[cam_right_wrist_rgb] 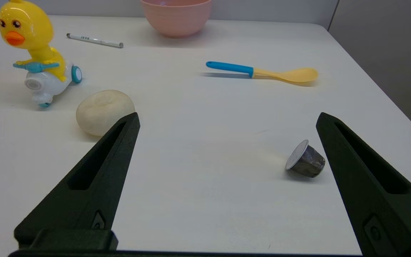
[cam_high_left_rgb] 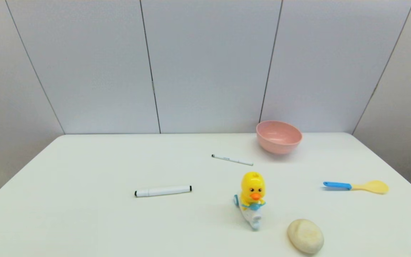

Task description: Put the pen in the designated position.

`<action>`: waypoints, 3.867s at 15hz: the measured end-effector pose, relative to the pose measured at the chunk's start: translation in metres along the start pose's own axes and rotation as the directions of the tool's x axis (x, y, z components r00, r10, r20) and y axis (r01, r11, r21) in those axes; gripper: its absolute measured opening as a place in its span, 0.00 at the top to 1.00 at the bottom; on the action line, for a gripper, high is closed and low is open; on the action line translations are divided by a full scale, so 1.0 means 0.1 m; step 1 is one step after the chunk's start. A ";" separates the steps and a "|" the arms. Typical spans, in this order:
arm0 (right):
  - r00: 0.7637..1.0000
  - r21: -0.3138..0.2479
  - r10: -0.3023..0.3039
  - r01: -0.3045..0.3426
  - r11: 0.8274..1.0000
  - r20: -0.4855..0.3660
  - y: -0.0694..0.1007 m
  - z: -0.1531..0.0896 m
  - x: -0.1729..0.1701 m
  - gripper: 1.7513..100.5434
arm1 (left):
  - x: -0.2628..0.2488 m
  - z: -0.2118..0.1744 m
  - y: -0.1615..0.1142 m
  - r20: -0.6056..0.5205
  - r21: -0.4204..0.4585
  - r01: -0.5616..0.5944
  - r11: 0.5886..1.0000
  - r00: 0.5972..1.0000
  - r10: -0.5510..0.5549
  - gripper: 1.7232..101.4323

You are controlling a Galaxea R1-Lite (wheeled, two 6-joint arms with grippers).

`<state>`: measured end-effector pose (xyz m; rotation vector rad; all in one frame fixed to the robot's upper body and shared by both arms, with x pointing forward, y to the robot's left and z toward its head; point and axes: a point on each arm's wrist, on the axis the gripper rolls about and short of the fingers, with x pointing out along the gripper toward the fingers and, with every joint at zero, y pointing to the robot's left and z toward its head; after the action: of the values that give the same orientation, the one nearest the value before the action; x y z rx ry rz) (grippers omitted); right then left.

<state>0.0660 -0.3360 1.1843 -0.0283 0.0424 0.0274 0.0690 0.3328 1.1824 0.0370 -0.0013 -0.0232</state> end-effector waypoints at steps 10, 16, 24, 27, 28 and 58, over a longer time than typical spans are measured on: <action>1.000 0.000 0.000 0.000 1.000 0.000 0.00 0.00 0.00 0.03 | 0.00 0.00 0.00 0.000 0.000 0.000 1.000 1.000 0.000 0.04; 1.000 0.000 0.000 0.000 1.000 0.000 0.00 0.00 0.00 0.03 | 0.00 0.00 0.00 0.000 -0.023 -0.013 1.000 1.000 0.013 0.04; 1.000 0.000 0.000 0.000 1.000 0.000 0.00 0.00 0.00 0.03 | 0.02 0.48 0.03 -0.100 -0.004 -0.018 1.000 0.995 0.017 0.04; 1.000 0.000 0.000 0.000 1.000 0.000 0.00 0.00 0.00 0.03 | 0.22 0.89 0.05 -0.265 0.064 0.026 0.998 0.964 -0.008 0.04; 1.000 0.000 0.000 0.000 1.000 0.000 0.00 0.00 0.00 0.03 | 0.34 1.01 0.05 -0.315 0.086 0.050 0.995 0.949 -0.021 0.04; 1.000 0.000 0.000 0.000 1.000 0.000 0.00 0.00 0.00 0.03 | 4.64 0.91 -1.34 -0.489 0.268 0.936 0.227 0.335 -0.805 0.04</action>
<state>0.0661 -0.3360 1.1842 -0.0283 0.0428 0.0274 0.5292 0.1850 1.2691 0.6086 0.2853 -1.2388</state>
